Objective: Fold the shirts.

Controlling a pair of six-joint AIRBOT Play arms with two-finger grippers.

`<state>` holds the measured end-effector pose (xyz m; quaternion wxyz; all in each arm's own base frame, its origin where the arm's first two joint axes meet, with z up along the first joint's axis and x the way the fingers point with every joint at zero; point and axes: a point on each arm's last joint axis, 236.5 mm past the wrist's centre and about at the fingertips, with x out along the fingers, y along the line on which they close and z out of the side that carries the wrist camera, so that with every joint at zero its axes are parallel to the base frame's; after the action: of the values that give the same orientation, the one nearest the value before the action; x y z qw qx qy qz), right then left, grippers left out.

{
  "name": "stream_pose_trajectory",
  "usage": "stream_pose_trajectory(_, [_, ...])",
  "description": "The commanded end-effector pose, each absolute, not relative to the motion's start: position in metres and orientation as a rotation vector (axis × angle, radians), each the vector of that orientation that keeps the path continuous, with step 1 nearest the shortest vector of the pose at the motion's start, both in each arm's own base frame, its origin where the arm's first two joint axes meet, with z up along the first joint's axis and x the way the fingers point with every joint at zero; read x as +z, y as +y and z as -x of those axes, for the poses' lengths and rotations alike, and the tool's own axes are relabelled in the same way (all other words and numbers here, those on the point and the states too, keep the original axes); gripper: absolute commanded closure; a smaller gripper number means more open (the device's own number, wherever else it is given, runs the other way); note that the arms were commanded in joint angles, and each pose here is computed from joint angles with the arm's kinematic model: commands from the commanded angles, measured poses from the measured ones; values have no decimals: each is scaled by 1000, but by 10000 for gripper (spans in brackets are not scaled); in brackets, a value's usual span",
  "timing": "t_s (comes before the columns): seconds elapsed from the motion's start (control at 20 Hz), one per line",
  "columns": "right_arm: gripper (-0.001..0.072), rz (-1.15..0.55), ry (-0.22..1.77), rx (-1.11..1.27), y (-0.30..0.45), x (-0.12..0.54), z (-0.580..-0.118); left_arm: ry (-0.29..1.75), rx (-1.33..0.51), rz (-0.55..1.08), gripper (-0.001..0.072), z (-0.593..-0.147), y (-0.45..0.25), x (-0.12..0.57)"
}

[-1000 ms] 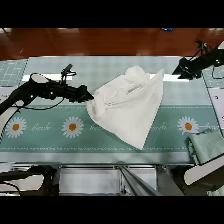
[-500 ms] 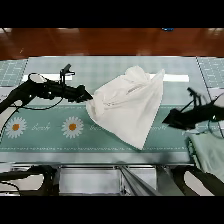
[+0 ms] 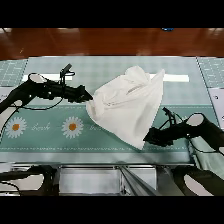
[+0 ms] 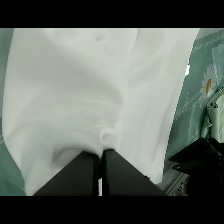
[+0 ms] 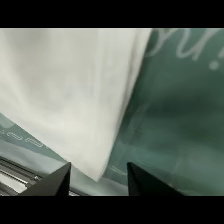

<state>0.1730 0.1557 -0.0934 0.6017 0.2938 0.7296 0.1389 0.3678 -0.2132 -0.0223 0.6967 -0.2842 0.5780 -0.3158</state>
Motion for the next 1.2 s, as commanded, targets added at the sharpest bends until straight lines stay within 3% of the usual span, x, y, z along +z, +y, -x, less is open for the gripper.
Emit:
stream_pose_trajectory(0.0, [297, -747, 1673, 335, 175, -104, -188, 1288, -702, 635, 685, -368, -213, -22])
stream_pose_trajectory(0.1, [299, -781, 1653, 358, 182, -104, -203, 1285, -700, 634, 685, -369, -213, -22])
stream_pose_trajectory(0.2, [348, -815, 1623, 384, 190, -101, -223, 1279, -694, 634, 685, -371, -212, -23])
stream_pose_trajectory(0.25, [425, -822, 1601, 406, 194, -97, -234, 1271, -687, 634, 685, -373, -211, -23])
stream_pose_trajectory(0.35, [667, -826, 1515, 478, 203, -80, -262, 1238, -681, 653, 685, -385, -201, -11])
stream_pose_trajectory(0.4, [693, -820, 1462, 529, 209, -65, -276, 1210, -692, 682, 685, -394, -195, 3])
stream_pose_trajectory(0.65, [694, -637, 1228, 705, 217, 50, -344, 907, -800, 794, 686, -434, -172, 135])
stream_pose_trajectory(0.85, [694, -364, 830, 633, 184, 227, -390, 530, -844, 629, 686, -424, -146, 294])
stream_pose_trajectory(1.0, [694, -210, 511, 567, 155, 370, -367, 209, -789, 481, 686, -385, -121, 416])
stream_pose_trajectory(1.15, [694, -130, 264, 548, 138, 467, -305, -10, -717, 389, 686, -324, -104, 496])
